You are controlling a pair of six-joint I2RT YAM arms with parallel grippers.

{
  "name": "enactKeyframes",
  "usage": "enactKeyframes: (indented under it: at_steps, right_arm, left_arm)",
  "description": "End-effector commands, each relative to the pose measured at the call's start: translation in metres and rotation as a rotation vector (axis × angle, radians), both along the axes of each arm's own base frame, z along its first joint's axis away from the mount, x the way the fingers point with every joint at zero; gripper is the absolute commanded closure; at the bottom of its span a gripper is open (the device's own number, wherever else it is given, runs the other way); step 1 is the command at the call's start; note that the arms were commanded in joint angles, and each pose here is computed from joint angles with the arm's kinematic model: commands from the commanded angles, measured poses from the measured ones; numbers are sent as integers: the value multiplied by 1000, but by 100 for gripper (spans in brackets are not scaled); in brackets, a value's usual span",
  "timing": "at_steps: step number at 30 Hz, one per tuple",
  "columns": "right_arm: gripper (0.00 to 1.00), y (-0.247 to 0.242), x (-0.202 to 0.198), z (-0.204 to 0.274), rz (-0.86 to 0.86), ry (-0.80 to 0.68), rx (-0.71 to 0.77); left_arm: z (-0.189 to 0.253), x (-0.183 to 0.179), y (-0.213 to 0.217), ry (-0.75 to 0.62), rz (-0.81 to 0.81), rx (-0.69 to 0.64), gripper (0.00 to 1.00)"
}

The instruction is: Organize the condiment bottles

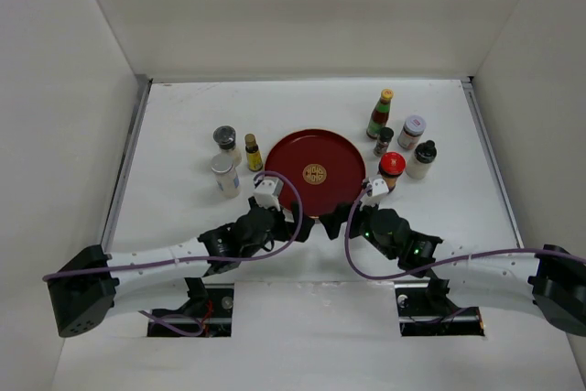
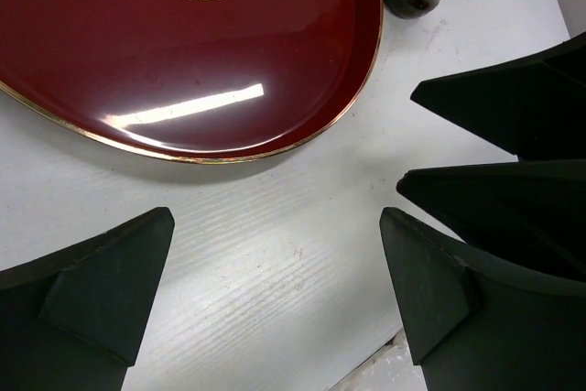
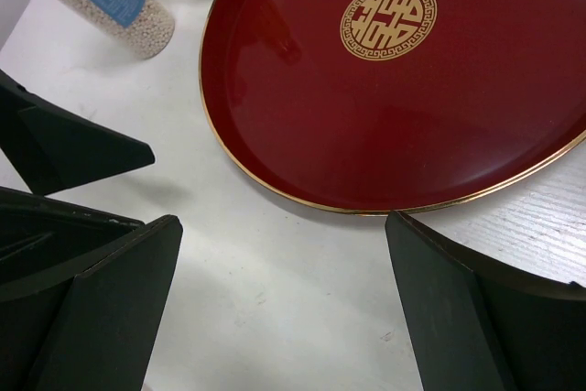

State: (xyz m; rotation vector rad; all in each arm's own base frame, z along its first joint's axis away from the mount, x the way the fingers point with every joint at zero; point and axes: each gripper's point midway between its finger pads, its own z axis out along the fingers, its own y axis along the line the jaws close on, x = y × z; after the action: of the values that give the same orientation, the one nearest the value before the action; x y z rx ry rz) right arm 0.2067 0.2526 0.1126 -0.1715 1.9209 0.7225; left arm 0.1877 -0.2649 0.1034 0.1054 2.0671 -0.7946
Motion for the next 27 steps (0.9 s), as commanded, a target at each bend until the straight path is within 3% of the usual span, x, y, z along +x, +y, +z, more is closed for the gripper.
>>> enactKeyframes:
  at_steps: [1,9,17,18,19,20,21,22,23,25,27]
  right_arm:
    - [0,5,5,15,-1,-35,43]
    - [0,1,8,16,-27,-48,38]
    - [0,-8,8,21,-62,-75,45]
    - [11,-10,7,20,-64,-72,42]
    - [33,-12,6,20,-66,-69,40]
    - [51,-13,6,23,-71,-72,43]
    - [62,-15,7,26,-78,-76,50]
    - [68,-17,7,28,-85,-80,57]
    - [68,-19,7,28,-90,-80,62]
    - [63,-20,7,27,-94,-79,62]
    - [44,-20,7,29,-93,-82,62]
  left_arm:
    - [26,7,-5,-48,2,-71,0]
    - [89,20,-2,-211,10,-110,0]
    - [208,56,45,-465,260,-135,0]
    - [217,59,49,-484,272,-137,1]
    - [225,62,53,-498,284,-137,13]
    - [230,66,59,-507,310,-134,42]
    - [235,70,67,-513,344,-128,61]
    - [236,75,80,-514,396,-103,68]
    - [234,81,95,-508,451,-65,70]
    - [224,89,119,-477,544,19,62]
    - [207,97,143,-438,632,109,42]
